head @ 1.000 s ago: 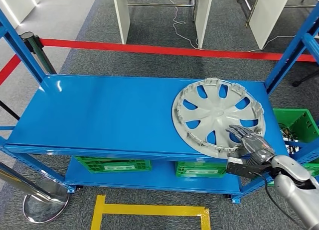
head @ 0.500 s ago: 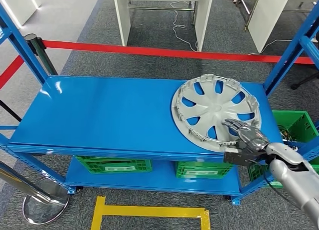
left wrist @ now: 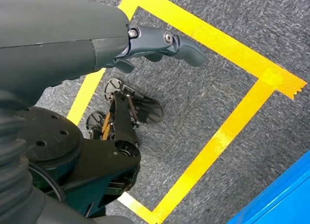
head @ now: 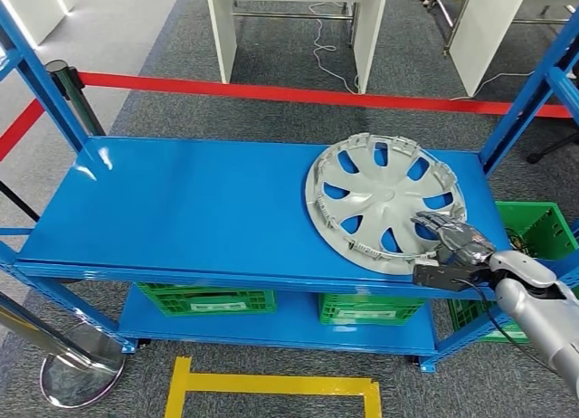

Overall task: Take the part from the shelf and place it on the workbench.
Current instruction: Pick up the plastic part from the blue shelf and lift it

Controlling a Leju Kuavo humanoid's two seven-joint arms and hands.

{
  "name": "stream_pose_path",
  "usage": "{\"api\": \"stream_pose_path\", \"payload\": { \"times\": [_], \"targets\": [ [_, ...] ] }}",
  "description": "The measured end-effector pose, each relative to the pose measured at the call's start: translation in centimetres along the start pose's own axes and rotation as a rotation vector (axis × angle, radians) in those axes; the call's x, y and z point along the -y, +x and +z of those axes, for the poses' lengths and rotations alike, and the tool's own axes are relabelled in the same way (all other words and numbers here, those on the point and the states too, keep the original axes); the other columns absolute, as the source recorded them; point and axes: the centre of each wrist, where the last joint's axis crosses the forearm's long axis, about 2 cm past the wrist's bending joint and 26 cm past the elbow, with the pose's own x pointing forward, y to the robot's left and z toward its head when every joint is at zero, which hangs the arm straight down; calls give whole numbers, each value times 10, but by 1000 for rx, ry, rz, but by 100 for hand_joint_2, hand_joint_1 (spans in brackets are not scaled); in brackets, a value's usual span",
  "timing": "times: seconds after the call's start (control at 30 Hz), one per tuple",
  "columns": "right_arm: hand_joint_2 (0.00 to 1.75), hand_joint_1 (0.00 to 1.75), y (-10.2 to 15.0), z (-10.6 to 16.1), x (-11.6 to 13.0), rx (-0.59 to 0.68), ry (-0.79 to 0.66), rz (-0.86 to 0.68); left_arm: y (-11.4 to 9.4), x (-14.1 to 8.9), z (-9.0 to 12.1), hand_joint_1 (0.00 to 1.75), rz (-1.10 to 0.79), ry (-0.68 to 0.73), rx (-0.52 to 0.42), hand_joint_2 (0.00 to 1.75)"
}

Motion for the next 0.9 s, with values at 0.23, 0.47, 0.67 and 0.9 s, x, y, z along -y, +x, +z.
{"api": "stream_pose_path", "payload": {
  "times": [0.23, 0.47, 0.67, 0.9],
  "targets": [
    [175, 0, -1, 0, -2, -2, 7, -37, 3, -1, -2, 0, 3, -13, 1, 175],
    [175, 175, -2, 5, -6, 4, -15, -62, -2, -10, -1, 0, -1, 3, -11, 175],
    [175, 175, -1, 10, -9, 27, -31, -67, -3, -10, 0, 0, -6, 3, -4, 175],
    [175, 175, 0, 12, -10, 38, -43, -69, -4, -10, 0, 0, -15, 6, -2, 175]
  ]
}}
